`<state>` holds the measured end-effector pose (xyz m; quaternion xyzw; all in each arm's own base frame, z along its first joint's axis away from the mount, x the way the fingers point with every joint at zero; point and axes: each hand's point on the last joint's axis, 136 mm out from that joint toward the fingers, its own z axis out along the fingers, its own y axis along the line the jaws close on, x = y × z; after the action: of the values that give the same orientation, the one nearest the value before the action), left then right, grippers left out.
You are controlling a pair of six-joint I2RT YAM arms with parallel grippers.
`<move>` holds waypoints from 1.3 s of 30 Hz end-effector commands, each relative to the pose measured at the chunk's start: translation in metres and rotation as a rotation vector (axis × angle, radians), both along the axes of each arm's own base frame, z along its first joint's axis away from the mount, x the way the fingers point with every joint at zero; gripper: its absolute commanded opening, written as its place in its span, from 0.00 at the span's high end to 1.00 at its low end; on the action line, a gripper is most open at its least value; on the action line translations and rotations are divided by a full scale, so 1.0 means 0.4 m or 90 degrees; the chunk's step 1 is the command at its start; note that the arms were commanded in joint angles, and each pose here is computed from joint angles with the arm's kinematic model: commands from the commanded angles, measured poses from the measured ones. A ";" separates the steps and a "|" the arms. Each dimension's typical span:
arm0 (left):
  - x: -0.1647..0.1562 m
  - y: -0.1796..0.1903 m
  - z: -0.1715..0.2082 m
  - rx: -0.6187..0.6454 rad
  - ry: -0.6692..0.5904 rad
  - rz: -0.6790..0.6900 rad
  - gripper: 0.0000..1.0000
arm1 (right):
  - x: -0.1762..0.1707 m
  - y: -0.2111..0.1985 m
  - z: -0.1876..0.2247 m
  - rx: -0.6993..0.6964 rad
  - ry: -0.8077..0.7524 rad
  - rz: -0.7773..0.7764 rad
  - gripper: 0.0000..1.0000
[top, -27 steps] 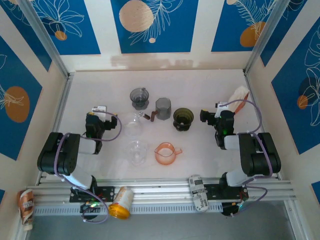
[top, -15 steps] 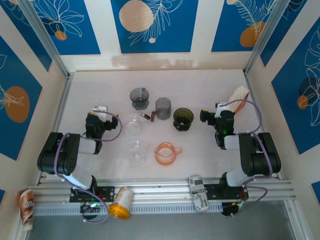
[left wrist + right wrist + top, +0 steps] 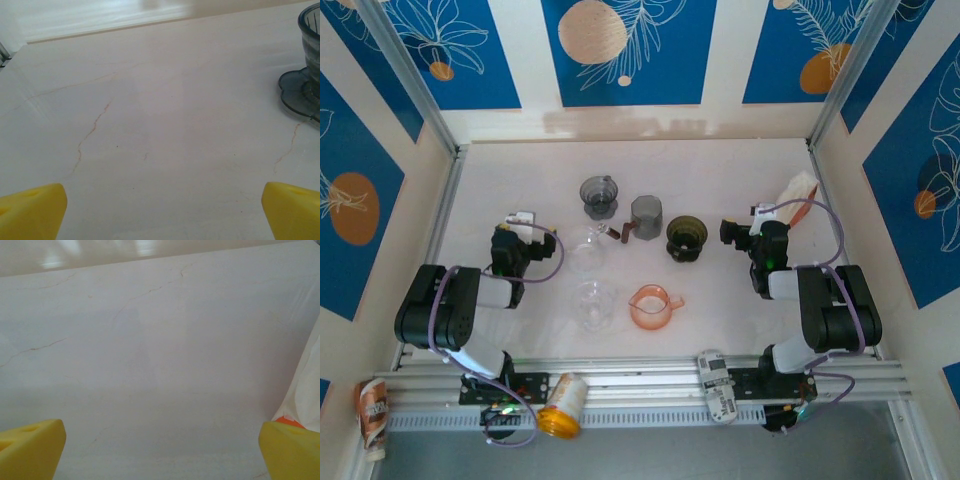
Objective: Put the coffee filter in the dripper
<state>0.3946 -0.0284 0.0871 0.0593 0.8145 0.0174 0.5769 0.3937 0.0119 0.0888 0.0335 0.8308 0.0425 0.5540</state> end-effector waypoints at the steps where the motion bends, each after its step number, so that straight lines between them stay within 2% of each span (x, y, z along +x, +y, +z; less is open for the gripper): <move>1: -0.001 -0.006 0.013 0.002 -0.012 -0.013 0.00 | 0.007 0.001 0.013 -0.007 -0.017 -0.001 0.01; 19: 0.005 0.001 0.008 -0.008 0.000 -0.011 0.00 | 0.007 -0.001 0.012 0.003 -0.014 0.006 0.01; 24: 0.003 0.021 0.016 -0.011 -0.011 0.017 0.00 | 0.007 -0.002 0.012 0.004 -0.013 0.006 0.01; 27: -0.013 0.052 0.048 -0.016 -0.030 0.065 0.00 | 0.007 -0.010 0.025 0.014 -0.006 0.000 0.01; 31: -0.027 0.057 0.087 -0.014 -0.036 0.071 0.00 | 0.022 -0.028 0.047 0.021 0.054 -0.030 0.01; 34: -0.040 0.089 0.135 -0.017 -0.047 0.121 0.00 | 0.019 -0.029 0.067 0.014 0.066 -0.045 0.01; 39: -0.050 0.131 0.273 -0.088 -0.124 0.198 0.00 | 0.005 -0.044 0.148 0.017 0.041 -0.095 0.01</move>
<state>0.3750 0.0071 0.1703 -0.0452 0.7711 0.0514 0.6330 0.4028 0.0023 0.1385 0.0713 0.8392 0.0309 0.5382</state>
